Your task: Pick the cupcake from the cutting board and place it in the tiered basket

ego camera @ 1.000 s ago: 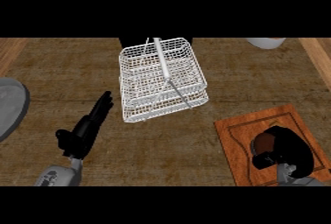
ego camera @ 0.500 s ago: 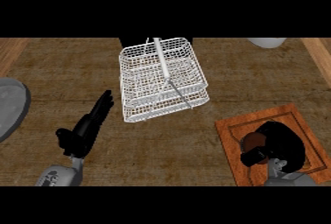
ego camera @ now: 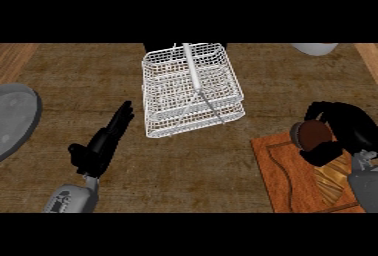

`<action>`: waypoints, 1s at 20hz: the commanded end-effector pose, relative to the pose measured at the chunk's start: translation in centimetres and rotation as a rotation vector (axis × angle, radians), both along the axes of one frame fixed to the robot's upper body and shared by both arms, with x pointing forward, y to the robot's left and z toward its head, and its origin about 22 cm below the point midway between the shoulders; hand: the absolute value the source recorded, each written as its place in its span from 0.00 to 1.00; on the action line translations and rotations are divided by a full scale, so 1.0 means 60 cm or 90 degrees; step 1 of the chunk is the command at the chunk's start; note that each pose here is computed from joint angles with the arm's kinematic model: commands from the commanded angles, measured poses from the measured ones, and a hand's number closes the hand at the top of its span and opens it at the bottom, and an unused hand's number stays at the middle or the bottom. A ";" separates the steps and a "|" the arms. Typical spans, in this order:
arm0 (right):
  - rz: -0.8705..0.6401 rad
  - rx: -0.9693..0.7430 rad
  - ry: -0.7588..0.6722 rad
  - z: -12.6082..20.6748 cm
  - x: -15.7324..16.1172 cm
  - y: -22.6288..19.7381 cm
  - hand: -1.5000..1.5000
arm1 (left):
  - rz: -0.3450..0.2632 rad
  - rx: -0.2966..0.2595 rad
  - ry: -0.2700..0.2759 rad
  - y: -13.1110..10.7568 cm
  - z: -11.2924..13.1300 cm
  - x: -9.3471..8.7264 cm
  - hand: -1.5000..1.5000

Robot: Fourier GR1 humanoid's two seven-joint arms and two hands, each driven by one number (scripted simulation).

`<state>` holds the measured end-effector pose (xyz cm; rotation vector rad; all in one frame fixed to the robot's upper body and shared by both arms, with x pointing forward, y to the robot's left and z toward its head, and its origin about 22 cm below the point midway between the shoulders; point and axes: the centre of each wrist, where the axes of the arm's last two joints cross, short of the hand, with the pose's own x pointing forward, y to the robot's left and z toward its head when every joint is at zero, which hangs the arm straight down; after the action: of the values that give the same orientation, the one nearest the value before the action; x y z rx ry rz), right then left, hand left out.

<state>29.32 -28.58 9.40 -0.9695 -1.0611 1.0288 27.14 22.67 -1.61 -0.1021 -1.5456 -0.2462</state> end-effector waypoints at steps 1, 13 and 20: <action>0.138 0.136 -0.093 0.056 0.031 -0.055 1.00 | 0.001 -0.003 -0.005 -0.007 -0.005 -0.004 0.50; 0.295 0.314 -0.193 0.257 0.124 -0.032 1.00 | 0.004 0.004 0.010 -0.006 0.012 -0.002 0.50; 0.284 0.352 -0.173 0.338 0.162 0.099 1.00 | 0.012 0.001 0.005 -0.003 0.012 0.007 0.50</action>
<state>38.46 -26.64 26.11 -0.4550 -1.7357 0.8913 27.04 23.18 -1.83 -0.0865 -1.5311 -0.2399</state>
